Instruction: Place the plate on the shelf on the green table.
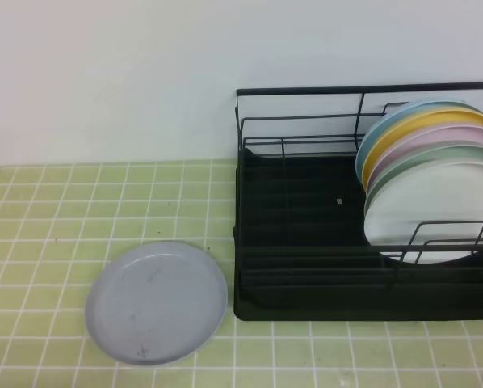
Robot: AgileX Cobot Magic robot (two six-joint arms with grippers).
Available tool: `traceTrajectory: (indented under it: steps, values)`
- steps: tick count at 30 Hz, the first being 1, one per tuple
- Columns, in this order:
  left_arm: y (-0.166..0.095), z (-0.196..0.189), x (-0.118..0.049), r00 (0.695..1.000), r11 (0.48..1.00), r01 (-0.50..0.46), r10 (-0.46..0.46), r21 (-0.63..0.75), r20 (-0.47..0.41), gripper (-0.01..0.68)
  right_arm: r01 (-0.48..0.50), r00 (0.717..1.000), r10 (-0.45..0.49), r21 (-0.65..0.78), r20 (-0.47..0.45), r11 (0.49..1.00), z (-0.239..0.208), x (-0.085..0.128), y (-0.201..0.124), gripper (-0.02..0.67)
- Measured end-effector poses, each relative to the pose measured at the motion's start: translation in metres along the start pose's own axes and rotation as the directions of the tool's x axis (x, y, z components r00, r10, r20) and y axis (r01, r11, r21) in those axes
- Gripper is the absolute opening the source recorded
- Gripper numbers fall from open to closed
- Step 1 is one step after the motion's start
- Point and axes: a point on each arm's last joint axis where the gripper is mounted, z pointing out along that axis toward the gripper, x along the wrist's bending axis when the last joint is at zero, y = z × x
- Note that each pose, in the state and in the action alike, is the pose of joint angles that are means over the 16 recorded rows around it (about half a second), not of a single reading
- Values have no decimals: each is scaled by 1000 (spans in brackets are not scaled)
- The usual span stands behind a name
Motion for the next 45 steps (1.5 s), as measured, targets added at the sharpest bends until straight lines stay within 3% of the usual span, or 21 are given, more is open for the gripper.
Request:
traceTrajectory:
  steps: [45]
  values:
    - [0, 0, 0, 1000, 1000, 0, 0, 0, 0, -3, 0, 1000, 0, 1, 0, 1000, 0, 0, 0, -3]
